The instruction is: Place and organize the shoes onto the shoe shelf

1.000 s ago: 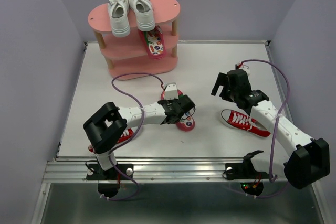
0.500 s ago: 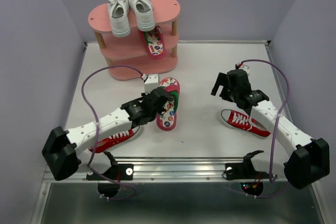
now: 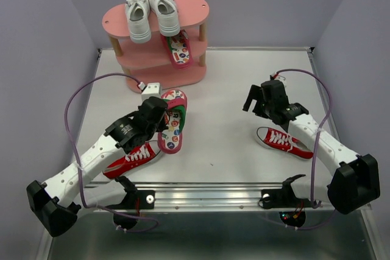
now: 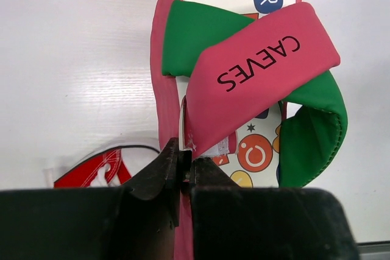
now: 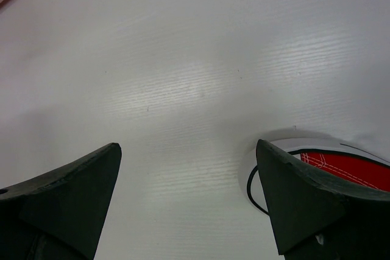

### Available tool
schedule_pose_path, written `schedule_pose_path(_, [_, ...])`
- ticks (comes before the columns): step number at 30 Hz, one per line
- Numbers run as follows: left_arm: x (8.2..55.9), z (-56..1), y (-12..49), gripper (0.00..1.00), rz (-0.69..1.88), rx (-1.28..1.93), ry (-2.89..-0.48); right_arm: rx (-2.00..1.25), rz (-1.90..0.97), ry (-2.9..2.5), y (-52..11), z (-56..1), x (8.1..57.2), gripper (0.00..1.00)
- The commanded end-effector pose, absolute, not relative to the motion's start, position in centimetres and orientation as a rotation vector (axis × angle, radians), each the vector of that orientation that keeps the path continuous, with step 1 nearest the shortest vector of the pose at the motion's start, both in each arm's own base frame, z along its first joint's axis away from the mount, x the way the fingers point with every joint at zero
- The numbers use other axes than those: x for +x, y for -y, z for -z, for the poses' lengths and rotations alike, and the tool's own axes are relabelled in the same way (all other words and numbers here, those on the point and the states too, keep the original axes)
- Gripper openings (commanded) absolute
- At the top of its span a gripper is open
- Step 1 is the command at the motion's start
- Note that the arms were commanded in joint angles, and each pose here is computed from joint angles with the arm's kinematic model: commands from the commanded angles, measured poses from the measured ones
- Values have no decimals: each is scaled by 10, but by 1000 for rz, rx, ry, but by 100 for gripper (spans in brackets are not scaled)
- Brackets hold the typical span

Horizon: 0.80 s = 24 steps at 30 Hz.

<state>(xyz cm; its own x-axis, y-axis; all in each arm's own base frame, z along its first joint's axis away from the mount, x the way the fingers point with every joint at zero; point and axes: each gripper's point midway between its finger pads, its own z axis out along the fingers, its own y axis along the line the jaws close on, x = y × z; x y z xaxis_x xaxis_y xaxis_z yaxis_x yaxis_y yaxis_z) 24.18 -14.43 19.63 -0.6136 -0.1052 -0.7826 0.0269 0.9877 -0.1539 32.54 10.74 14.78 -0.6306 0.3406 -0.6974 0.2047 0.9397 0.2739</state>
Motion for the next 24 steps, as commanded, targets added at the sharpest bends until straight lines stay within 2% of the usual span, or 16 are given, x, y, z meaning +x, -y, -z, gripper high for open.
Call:
schedule_pose_path(1, [252, -252, 133, 0, 204, -131, -2103, 380, -272, -2206, -115, -165, 338, 97])
schedule_pose_path(7, [278, -297, 107, 0, 120, -221, -1997, 369, -293, -2211, -119, -165, 340, 97])
schedule_pose_path(14, [331, -334, 92, 0, 94, -259, -1912, 368, -330, -2181, -124, -177, 346, 97])
schedule_pose_path(24, [396, -356, 78, 0, 87, -303, -1819, 355, -333, -2172, -126, -183, 350, 97])
